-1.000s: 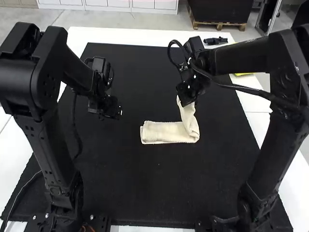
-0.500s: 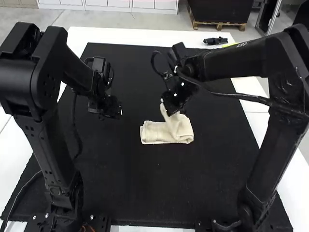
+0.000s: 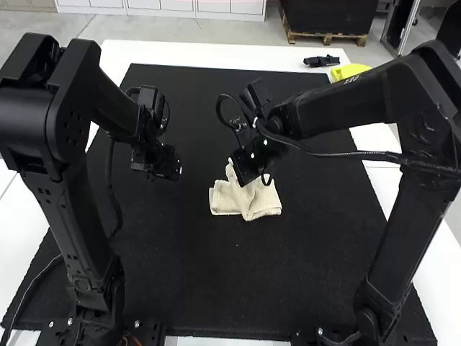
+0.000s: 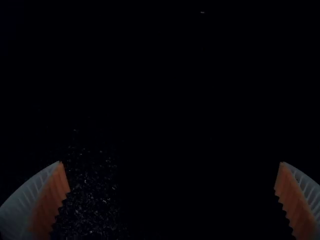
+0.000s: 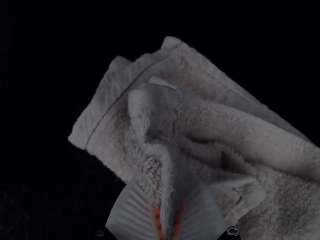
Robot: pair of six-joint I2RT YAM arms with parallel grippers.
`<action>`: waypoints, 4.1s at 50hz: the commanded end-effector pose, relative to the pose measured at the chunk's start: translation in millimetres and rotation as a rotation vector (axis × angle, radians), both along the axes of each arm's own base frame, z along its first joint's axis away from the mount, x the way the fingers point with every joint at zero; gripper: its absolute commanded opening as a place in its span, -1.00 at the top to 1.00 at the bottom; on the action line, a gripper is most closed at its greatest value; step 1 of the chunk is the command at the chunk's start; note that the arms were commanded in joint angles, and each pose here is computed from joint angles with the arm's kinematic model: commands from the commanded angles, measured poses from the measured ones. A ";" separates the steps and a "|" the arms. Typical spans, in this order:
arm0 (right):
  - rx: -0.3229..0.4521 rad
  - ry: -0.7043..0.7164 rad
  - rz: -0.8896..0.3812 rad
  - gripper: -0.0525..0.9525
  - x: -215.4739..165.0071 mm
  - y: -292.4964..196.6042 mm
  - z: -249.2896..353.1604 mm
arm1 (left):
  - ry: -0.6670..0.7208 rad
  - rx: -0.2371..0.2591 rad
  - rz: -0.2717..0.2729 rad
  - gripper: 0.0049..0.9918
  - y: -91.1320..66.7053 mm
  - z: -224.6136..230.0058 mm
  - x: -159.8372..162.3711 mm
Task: Fold the towel.
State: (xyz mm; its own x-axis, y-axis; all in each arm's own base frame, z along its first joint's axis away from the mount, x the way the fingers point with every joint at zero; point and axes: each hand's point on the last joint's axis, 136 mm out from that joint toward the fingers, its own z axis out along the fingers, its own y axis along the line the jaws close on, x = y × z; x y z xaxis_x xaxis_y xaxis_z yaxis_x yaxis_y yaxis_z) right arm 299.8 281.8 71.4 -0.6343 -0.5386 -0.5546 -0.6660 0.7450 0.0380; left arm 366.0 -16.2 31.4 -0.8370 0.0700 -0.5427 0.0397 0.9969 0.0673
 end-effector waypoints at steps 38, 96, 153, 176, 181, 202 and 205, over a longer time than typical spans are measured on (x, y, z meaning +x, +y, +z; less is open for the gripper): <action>0.073 -0.088 -0.083 0.93 79.9 -19.6 35.9 | -0.101 -0.003 0.015 -0.94 3.3 31.1 30.5; -0.001 -0.017 0.003 0.94 25.9 -10.6 2.3 | -0.091 -0.003 0.024 -0.94 4.0 23.3 33.1; 0.089 -0.192 -0.019 -0.93 62.2 -12.3 42.3 | -0.093 -0.006 0.017 -0.94 -2.2 18.7 39.4; 0.041 -0.130 -0.039 0.93 54.8 -43.9 12.6 | -0.093 -0.008 0.005 -0.94 -7.8 19.4 39.5; 0.044 -0.125 0.011 0.93 41.3 -26.1 11.7 | -0.095 -0.008 0.005 -0.94 -7.9 19.6 39.8; 0.187 -0.051 0.201 0.94 -11.1 36.8 27.1 | -0.090 -0.011 0.012 -0.94 -7.1 17.9 38.7; 0.289 -0.043 0.202 0.94 -14.7 48.1 50.7 | -0.089 -0.013 0.014 -0.94 -7.1 17.7 38.4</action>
